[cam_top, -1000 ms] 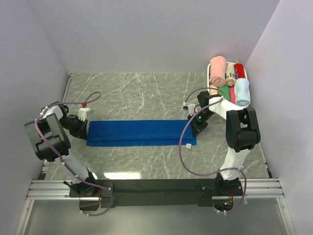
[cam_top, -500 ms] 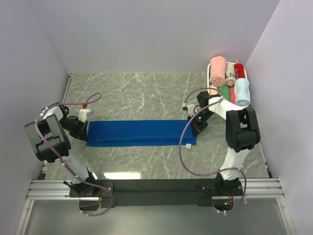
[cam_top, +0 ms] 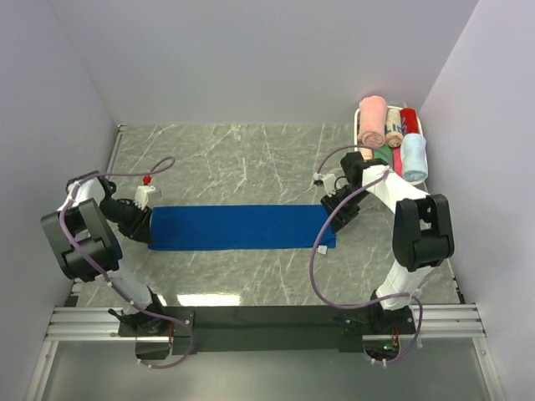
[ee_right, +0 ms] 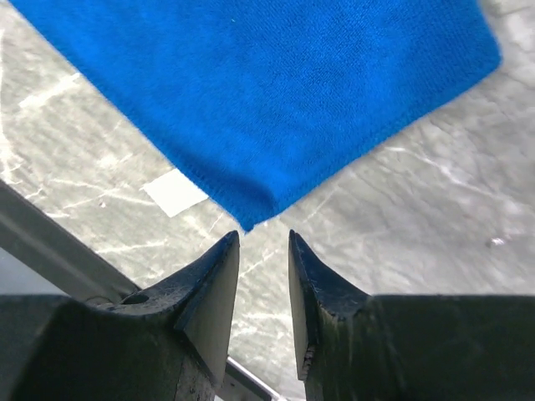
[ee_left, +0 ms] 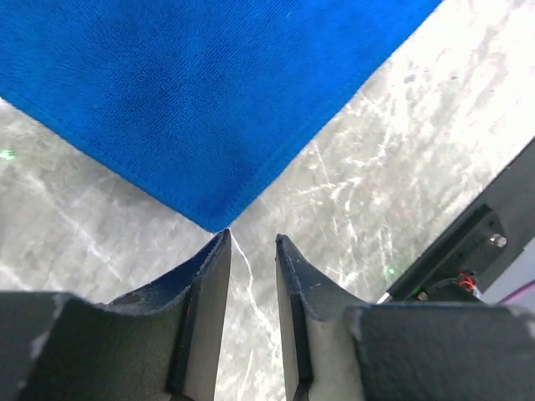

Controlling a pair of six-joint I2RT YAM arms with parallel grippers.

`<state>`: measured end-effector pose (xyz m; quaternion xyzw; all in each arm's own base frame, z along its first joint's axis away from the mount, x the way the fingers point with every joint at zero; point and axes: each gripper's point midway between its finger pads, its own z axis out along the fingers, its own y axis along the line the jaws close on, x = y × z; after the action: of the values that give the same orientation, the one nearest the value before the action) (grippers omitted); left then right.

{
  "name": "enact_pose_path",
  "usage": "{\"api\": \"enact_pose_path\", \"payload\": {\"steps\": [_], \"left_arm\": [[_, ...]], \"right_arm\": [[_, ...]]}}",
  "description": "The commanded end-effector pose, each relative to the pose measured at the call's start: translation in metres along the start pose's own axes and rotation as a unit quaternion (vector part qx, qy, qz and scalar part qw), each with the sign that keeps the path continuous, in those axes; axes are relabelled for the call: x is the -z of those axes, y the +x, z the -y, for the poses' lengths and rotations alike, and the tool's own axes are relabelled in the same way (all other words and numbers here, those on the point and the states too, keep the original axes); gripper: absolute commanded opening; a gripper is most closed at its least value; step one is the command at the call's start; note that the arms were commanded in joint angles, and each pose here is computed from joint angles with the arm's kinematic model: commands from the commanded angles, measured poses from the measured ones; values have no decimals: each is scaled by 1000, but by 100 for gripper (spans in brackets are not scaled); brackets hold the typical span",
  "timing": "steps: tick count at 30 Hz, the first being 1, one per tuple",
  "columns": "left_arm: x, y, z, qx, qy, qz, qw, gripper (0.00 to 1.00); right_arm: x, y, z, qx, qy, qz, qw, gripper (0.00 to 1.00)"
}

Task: Roll the towels
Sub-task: Fold the towel

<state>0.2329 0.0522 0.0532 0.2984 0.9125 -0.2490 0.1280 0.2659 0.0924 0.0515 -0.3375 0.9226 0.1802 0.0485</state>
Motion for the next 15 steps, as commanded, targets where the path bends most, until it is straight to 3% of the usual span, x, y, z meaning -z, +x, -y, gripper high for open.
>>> {"api": "enact_pose_path", "payload": {"steps": [1,7,15], "left_arm": [[26,-23,7,-32,-11,35,999,34],[34,-64,-15,3,-44,96,994,31],[12,-95,-40,54,-97,128,985,27]], "right_arm": [[26,-19,0,24,20,30,999,38],[29,-60,8,-17,10,62,998,33],[-2,-94,35,-70,42,69,994,27]]}}
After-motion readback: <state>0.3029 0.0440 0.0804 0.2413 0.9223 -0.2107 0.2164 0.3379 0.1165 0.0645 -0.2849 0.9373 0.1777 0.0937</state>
